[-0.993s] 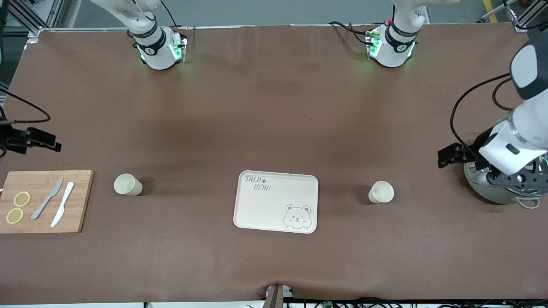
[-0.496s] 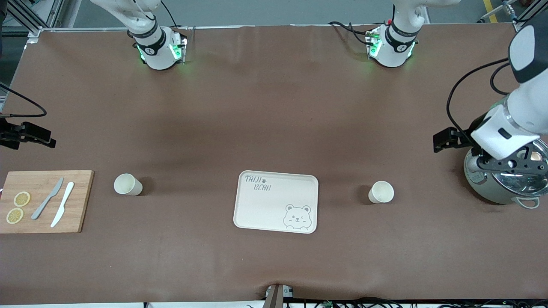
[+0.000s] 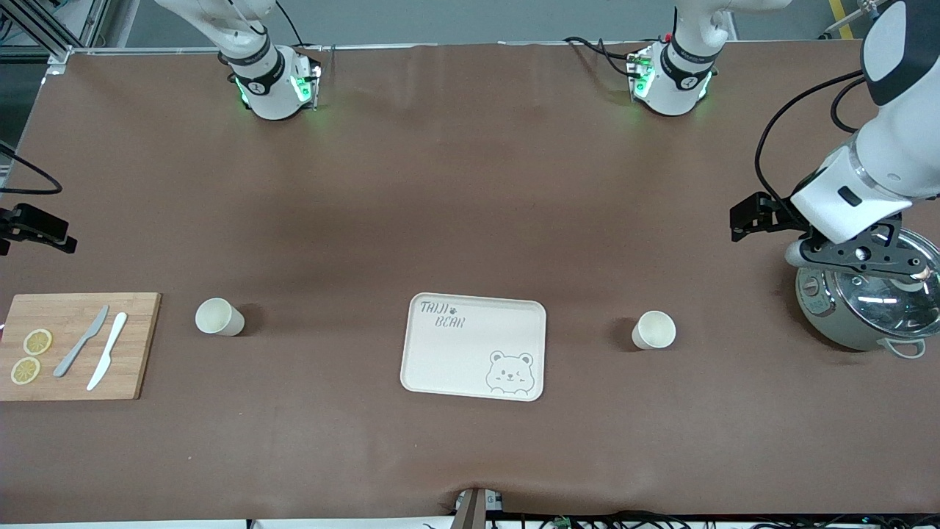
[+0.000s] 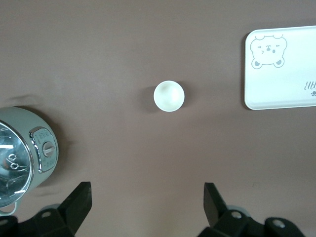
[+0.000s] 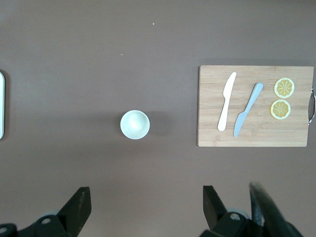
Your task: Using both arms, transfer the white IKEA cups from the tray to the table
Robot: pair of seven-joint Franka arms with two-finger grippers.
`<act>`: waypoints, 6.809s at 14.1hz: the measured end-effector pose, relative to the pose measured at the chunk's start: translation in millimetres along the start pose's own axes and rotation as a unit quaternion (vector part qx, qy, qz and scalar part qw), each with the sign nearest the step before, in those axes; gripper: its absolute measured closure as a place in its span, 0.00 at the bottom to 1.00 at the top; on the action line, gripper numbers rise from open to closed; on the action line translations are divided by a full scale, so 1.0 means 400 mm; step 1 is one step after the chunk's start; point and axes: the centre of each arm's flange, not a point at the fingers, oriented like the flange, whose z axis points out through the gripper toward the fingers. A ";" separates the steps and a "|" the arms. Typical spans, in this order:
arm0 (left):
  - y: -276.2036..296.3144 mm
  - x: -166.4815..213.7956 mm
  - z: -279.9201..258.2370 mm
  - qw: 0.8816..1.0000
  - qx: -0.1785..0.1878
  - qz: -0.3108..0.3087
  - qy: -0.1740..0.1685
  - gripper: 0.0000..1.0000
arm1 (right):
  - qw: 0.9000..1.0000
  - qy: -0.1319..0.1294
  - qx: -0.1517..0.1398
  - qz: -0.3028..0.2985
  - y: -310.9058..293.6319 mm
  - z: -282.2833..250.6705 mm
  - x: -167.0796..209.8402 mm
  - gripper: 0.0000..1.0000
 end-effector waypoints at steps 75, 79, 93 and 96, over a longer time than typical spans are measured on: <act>0.114 0.075 0.089 0.999 0.034 0.018 0.032 0.00 | 1.000 0.012 0.000 -0.006 -0.029 -0.042 0.008 0.00; 0.081 0.079 0.088 0.999 0.028 0.006 0.032 0.00 | 0.999 0.015 0.025 0.017 0.015 -0.042 0.001 0.00; -0.013 0.091 0.117 0.999 -0.011 -0.036 0.021 0.00 | 0.999 0.014 0.024 0.020 0.028 -0.039 -0.001 0.00; -0.022 0.092 0.113 0.999 0.005 -0.034 0.024 0.00 | 0.999 0.012 0.024 0.020 0.029 -0.035 0.000 0.00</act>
